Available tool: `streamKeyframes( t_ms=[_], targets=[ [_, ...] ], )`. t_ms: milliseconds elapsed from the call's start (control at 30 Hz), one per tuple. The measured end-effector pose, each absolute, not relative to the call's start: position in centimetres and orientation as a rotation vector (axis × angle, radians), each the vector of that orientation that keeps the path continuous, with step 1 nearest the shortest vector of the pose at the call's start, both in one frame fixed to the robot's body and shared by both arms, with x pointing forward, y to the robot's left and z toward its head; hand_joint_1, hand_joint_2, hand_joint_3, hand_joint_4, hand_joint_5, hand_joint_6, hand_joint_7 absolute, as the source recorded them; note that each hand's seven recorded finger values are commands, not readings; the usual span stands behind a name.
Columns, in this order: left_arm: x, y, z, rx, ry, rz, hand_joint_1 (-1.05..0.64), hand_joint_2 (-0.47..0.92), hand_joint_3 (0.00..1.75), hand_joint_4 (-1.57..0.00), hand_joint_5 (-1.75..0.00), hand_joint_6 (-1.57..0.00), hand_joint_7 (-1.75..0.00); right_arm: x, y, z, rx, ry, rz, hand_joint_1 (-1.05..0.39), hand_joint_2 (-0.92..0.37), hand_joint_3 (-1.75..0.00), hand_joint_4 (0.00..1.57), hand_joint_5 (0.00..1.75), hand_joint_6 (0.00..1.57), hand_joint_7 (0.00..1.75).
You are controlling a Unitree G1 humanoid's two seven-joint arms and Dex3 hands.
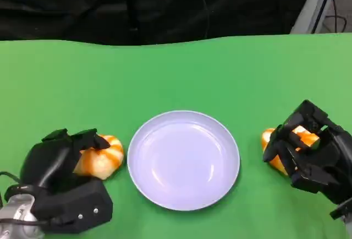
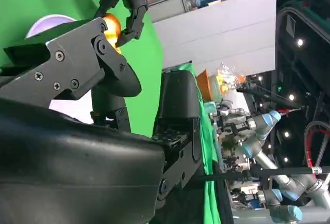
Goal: Grasp the bread from the table and place it into the plate.
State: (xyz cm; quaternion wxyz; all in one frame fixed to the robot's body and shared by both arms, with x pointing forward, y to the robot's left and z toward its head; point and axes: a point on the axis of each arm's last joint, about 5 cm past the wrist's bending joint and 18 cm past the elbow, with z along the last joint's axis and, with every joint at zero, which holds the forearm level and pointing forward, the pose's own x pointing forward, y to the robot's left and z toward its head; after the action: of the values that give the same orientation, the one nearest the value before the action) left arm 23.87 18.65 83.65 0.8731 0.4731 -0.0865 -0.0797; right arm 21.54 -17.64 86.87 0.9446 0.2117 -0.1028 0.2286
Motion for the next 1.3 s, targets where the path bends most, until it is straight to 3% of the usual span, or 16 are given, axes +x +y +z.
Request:
streamKeyframes(
  t_ms=[433,667,767,1000,1300],
  targets=[
    [23.1,18.3,83.8,0.989,-0.265,-0.039,-0.02,0.92,0.24,-0.44,-1.64,-0.65,-1.23,21.6,-17.7,86.7,0.432,-0.205,0.461,0.05,-0.61,-1.14,0.49,1.75,0.40,1.56],
    [22.7,18.2,85.1,0.973,-0.340,0.023,0.01,0.92,0.20,-0.61,-1.23,-0.69,-1.10,21.7,-17.7,86.6,0.434,-0.204,0.468,0.03,-0.60,-1.14,0.49,1.75,0.40,1.55],
    [22.3,18.3,85.4,0.980,-0.365,0.035,0.00,0.92,0.21,-0.64,-1.17,-0.70,-1.08,21.7,-17.7,86.6,0.432,-0.206,0.467,0.03,-0.61,-1.14,0.49,1.75,0.40,1.55],
    [21.7,18.0,86.1,0.969,-0.446,0.049,0.03,0.92,0.20,-0.61,-1.29,-0.69,-1.08,21.7,-17.7,86.6,0.432,-0.207,0.467,0.04,-0.61,-1.13,0.48,1.75,0.40,1.54],
    [21.3,17.3,86.8,0.932,-0.595,0.039,-0.01,0.92,0.25,-0.57,-1.31,-0.65,-1.13,21.7,-17.7,86.4,0.432,-0.201,0.463,0.03,-0.61,-1.12,0.47,1.75,0.42,1.52]
  ],
)
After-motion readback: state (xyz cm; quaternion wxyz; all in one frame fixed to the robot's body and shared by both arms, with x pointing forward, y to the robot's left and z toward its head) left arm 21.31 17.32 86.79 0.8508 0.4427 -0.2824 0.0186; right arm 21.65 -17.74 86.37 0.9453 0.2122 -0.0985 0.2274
